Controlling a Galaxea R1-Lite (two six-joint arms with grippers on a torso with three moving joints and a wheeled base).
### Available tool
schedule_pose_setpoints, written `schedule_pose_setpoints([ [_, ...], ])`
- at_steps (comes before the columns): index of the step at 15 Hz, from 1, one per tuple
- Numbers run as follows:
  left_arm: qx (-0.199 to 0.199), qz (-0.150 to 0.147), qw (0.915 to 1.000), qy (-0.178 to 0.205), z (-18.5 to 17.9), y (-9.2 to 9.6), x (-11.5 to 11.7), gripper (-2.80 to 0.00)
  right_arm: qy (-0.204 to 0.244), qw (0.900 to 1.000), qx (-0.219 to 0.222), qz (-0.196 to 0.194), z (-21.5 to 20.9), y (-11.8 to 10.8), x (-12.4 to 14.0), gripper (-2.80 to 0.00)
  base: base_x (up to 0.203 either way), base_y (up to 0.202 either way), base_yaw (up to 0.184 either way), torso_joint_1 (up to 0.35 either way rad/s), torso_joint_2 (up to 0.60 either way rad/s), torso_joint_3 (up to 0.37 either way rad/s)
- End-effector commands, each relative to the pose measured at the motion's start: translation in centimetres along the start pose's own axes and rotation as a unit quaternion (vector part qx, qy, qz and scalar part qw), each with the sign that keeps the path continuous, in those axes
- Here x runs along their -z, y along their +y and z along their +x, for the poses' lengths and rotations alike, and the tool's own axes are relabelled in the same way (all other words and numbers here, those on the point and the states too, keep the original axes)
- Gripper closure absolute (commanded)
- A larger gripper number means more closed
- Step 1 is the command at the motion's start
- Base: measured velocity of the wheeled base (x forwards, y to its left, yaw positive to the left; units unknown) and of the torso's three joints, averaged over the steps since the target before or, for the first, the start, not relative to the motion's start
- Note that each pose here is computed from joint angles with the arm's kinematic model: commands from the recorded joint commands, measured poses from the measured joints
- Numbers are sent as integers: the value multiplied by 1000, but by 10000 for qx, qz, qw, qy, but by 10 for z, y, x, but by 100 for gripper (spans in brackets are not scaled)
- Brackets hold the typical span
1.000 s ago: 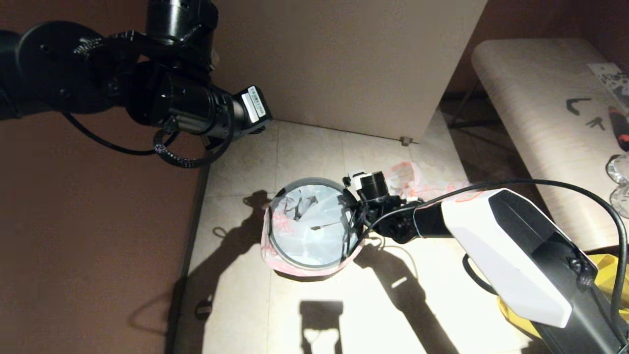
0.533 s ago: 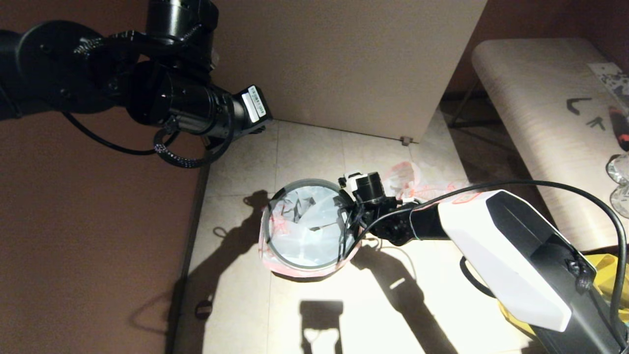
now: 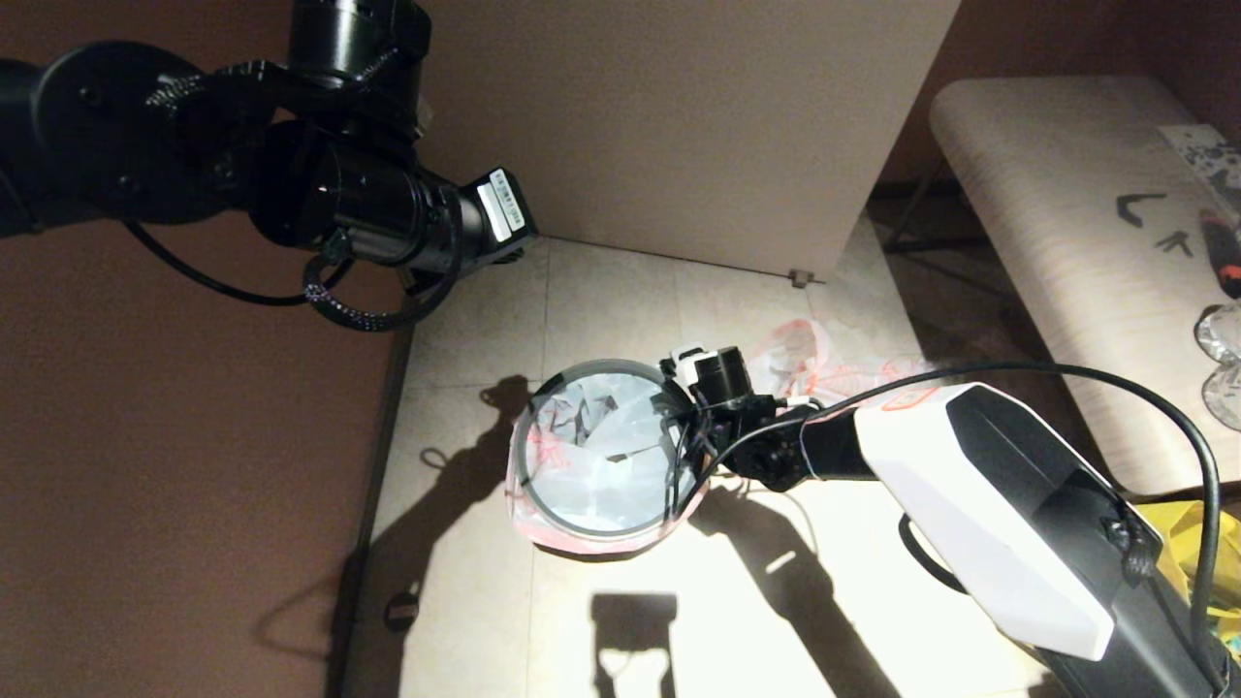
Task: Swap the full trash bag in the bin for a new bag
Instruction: Place the trash can ring on the trash can
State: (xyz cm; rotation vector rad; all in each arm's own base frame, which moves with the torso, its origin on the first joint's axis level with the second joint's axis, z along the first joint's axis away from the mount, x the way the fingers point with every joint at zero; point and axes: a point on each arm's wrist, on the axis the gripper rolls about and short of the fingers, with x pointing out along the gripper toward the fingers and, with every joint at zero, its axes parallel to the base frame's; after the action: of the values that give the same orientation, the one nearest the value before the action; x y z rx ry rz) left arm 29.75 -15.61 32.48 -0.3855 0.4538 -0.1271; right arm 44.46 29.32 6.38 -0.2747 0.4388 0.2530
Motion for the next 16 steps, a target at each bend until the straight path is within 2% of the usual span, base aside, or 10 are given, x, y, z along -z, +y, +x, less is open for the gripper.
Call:
schedule_pose_setpoints([
  [1, -18, -13, 10000, 12, 1, 0, 1, 0, 6, 10000, -25, -26, 0, 4, 1, -22, 0, 0, 0, 0, 0, 0],
  [2, -18, -13, 10000, 12, 1, 0, 1, 0, -32, 10000, -21, -11, -2, 4, -1, -280, 0, 0, 0, 0, 0, 0],
  [4, -40, -2, 10000, 25, 2, 1, 1, 0, -140, 9998, -29, 116, -13, 1, -13, -280, 0, 0, 0, 0, 0, 0],
  [8, -343, 18, 9992, 197, 25, 14, 6, 0, -376, 9959, -170, 807, -62, -3, -47, -280, 0, 0, 0, 0, 0, 0],
  [10, -469, -20, 9972, 579, 31, 23, 24, 0, -203, 9941, -334, 1015, -87, -3, -45, -280, 0, 0, 0, 0, 0, 0],
  [12, -441, -123, 9917, 1200, 38, 37, 47, 0, 127, 9899, -520, 1313, -95, -9, -29, -280, 0, 0, 0, 0, 0, 0],
  [13, -280, -241, 9868, 1578, 42, 45, 56, 0, 230, 9834, -723, 1650, -98, -16, -27, -131, 0, 0, 0, 0, 0, 0],
  [14, -119, -408, 9814, 1871, 46, 52, 62, 0, 316, 9776, -945, 1852, -98, -23, -26, 0, 0, 0, 0, 0, 0, 0],
  [15, 26, -614, 9788, 1955, 54, 59, 66, 0, 390, 9716, -1192, 2009, -96, -30, -25, 0, 0, 0, 0, 0, 0, 0],
  [16, 140, -791, 9795, 1847, 66, 65, 66, 0, 473, 9654, -1426, 2133, -93, -37, -23, 0, 0, 0, 0, 0, 0, 0],
])
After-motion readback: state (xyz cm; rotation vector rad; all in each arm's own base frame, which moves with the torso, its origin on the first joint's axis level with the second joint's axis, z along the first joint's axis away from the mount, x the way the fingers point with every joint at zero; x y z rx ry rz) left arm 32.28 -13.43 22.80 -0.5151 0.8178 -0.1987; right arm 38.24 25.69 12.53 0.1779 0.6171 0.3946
